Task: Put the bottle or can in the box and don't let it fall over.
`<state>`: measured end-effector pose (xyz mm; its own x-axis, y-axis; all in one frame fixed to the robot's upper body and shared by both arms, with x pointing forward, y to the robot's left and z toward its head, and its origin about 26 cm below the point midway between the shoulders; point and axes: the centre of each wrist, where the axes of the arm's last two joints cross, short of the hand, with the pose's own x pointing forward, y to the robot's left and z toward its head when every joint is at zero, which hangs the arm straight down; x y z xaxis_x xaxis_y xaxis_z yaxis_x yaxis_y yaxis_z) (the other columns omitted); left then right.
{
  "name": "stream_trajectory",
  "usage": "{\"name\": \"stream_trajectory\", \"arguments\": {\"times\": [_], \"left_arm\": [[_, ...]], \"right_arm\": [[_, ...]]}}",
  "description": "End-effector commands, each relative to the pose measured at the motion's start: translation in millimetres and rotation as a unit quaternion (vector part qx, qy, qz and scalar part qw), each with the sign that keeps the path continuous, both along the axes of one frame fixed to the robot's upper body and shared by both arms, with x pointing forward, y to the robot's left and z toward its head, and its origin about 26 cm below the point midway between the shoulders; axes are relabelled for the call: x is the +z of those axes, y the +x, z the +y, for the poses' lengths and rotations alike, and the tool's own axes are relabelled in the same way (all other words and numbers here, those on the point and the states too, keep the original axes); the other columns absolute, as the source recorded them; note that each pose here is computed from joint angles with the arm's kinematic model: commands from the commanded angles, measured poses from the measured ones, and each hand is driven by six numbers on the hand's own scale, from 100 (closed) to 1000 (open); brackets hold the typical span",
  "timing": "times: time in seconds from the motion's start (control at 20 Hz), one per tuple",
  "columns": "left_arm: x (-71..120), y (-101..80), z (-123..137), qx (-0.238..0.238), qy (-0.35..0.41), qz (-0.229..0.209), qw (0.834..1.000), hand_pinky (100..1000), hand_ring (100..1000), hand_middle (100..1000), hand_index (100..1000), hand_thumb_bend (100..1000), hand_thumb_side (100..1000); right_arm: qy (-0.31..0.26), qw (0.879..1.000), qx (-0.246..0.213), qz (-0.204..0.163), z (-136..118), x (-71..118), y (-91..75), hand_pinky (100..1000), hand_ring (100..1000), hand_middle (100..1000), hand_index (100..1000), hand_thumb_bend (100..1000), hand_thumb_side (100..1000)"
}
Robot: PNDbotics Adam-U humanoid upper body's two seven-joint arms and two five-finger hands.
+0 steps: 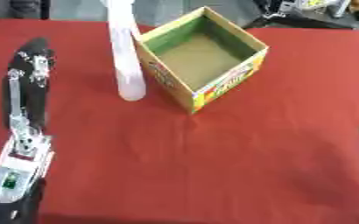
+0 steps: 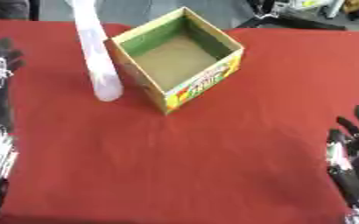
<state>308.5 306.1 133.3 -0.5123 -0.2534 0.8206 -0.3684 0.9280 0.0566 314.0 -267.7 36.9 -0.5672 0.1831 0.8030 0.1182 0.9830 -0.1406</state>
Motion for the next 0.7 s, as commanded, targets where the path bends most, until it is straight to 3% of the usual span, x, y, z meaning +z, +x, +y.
{"name": "stream_trajectory", "arguments": {"times": [0.05, 0.3, 0.7], "left_arm": [[11.0, 1.1, 4.6, -0.002, 0.019, -0.013, 1.0, 826, 807, 817, 753, 235, 707], [13.5, 3.1, 10.1, -0.009, 0.031, -0.006, 0.999, 826, 815, 824, 752, 370, 694], [14.6, 4.1, 14.2, -0.015, 0.049, -0.002, 0.999, 825, 820, 827, 757, 426, 634]], "right_arm": [[-0.008, 1.0, 0.0, -0.018, -2.7, 11.8, 2.9, 799, 890, 1000, 954, 100, 470], [-0.008, 1.0, 0.002, -0.017, -2.0, 12.3, 3.4, 799, 890, 1000, 954, 100, 470], [-0.007, 1.0, 0.001, -0.015, -2.1, 11.4, 3.2, 799, 890, 1000, 954, 100, 470]]}}
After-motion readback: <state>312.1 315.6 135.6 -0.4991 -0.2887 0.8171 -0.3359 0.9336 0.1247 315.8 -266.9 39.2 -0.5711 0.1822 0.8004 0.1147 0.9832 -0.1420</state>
